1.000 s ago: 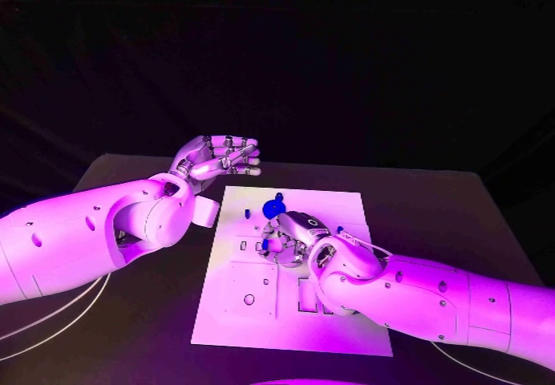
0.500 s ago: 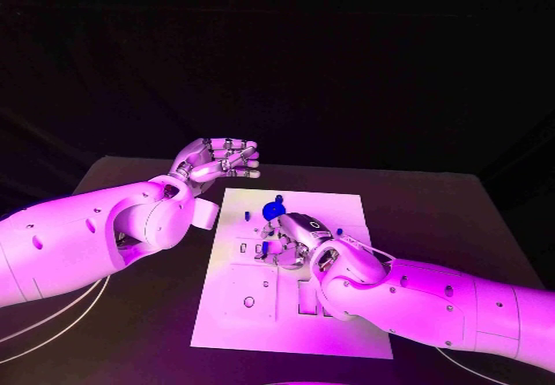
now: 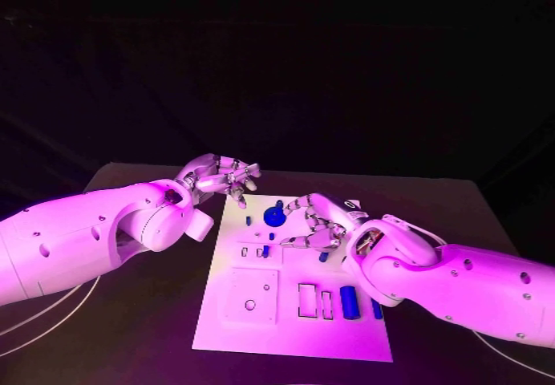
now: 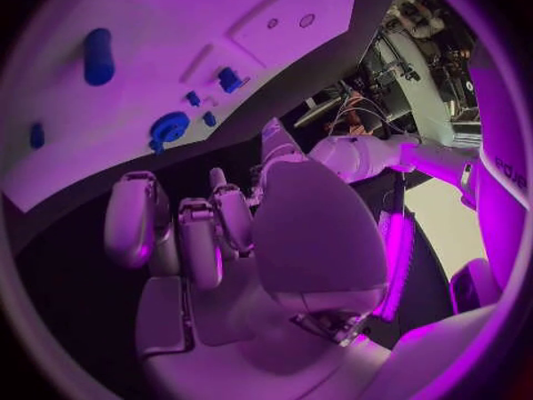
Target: Assemble the parts on the task board
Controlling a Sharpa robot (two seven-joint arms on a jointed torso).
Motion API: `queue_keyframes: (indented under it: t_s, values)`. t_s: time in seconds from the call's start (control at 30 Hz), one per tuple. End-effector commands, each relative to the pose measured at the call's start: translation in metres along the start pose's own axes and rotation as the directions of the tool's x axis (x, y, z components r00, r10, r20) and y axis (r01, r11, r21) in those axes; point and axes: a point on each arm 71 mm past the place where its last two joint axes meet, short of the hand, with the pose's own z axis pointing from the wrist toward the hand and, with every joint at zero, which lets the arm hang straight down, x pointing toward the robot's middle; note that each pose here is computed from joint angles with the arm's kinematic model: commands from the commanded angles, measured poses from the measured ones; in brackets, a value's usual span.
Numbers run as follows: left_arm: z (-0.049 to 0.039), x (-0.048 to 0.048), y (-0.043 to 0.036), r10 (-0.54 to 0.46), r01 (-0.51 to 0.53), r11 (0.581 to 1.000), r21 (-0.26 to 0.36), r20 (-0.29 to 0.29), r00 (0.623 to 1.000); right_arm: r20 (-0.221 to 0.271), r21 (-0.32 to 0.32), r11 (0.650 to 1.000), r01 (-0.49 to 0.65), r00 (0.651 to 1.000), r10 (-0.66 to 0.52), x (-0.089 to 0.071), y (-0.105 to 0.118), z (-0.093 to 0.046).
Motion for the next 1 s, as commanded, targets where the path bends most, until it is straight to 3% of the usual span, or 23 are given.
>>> queue_keyframes:
  t_s: [0.03,0.27,0.47,0.67,1.0]
  values:
    - [-0.0017,0.0133,0.0130,0.290,-0.328,0.935,-0.134,-0.242,0.926,-0.101,-0.042,0.995,-0.086,0.992,0.081,-0.004,-0.001,-0.009]
    - [0.0040,0.0181,0.0194,0.492,-0.581,0.786,-0.213,-0.354,0.795,-0.087,0.026,0.988,-0.149,0.985,0.151,-0.030,-0.023,-0.030]
    - [0.0119,0.0248,0.0223,0.560,-0.692,0.671,-0.265,-0.431,0.708,-0.031,0.104,0.976,-0.192,0.980,0.196,-0.048,-0.043,-0.037]
    - [0.0229,0.0297,0.0215,0.581,-0.732,0.614,-0.296,-0.457,0.673,0.024,0.160,0.971,-0.180,0.984,0.179,-0.060,-0.060,-0.037]
    - [0.0376,0.0395,0.0215,0.599,-0.756,0.581,-0.300,-0.471,0.648,0.055,0.180,0.970,-0.166,0.986,0.158,-0.064,-0.065,-0.034]
